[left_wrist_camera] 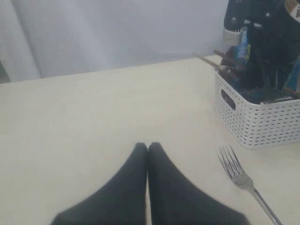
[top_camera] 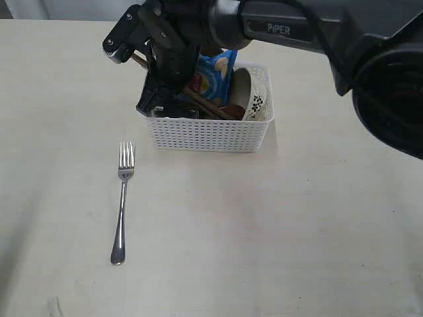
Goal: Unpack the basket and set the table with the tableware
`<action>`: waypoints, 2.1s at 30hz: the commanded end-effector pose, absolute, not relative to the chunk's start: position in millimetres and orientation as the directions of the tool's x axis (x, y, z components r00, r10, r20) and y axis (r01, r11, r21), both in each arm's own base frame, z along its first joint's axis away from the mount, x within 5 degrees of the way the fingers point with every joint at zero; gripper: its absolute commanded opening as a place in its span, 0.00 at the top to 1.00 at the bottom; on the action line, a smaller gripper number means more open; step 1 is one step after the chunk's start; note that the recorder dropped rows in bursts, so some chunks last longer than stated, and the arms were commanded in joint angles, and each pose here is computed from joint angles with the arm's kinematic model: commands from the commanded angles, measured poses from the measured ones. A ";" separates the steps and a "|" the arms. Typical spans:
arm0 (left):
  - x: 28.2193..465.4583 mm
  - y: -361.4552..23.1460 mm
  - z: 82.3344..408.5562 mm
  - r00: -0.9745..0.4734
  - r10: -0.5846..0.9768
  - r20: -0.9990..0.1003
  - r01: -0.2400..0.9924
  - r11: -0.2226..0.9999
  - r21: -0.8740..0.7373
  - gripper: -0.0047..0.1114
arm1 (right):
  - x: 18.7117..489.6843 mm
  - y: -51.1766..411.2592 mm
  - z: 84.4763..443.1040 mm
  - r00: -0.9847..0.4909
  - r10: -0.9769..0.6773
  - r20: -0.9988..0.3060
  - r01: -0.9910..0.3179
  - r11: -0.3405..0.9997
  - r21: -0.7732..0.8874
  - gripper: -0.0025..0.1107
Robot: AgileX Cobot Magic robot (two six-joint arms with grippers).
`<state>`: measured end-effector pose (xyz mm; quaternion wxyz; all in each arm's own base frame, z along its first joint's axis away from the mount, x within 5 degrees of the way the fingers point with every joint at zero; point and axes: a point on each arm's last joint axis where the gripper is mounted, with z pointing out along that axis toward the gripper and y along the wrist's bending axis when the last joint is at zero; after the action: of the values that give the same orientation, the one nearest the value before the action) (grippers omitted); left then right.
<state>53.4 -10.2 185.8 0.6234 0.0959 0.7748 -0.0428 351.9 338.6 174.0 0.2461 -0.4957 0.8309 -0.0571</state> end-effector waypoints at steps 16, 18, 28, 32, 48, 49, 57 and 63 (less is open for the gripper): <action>53.5 -10.1 186.1 -0.196 0.095 -0.976 0.200 0.978 0.055 0.96 | 349.8 334.1 175.8 -0.427 -0.845 -0.322 -0.789 0.522 -0.323 0.59; 53.5 -10.1 186.1 -0.196 0.095 -0.976 0.200 0.978 0.055 0.96 | 349.1 332.9 175.3 -0.434 -0.847 -0.308 -0.790 0.522 -0.322 0.56; 53.5 -10.1 186.1 -0.196 0.095 -0.976 0.200 0.978 0.055 0.96 | 349.2 327.6 174.9 -0.451 -0.854 -0.260 -0.780 0.518 -0.350 0.79; 53.5 -10.1 186.1 -0.196 0.095 -0.976 0.200 0.978 0.055 0.96 | 348.2 327.5 174.7 -0.453 -0.856 -0.251 -0.781 0.516 -0.351 0.98; 53.5 -10.1 186.1 -0.196 0.095 -0.976 0.200 0.978 0.055 0.96 | 343.3 320.4 230.1 -0.416 -0.837 -0.356 -0.749 0.537 -0.387 0.98; 53.5 -10.1 186.1 -0.196 0.095 -0.976 0.200 0.978 0.055 0.96 | 342.6 319.8 234.0 -0.414 -0.835 -0.364 -0.747 0.540 -0.388 0.98; 53.5 -10.1 186.1 -0.196 0.095 -0.976 0.200 0.978 0.055 0.96 | 338.4 318.6 244.4 -0.430 -0.815 -0.389 -0.745 0.563 -0.357 0.98; 53.5 -10.1 186.1 -0.196 0.095 -0.976 0.200 0.978 0.055 0.96 | 335.3 323.5 246.7 -0.418 -0.807 -0.418 -0.755 0.564 -0.334 0.98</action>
<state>53.4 -10.2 185.8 0.6234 0.0959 0.7748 -0.0428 337.8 321.2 238.5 0.2594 -0.4628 0.8458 -0.0556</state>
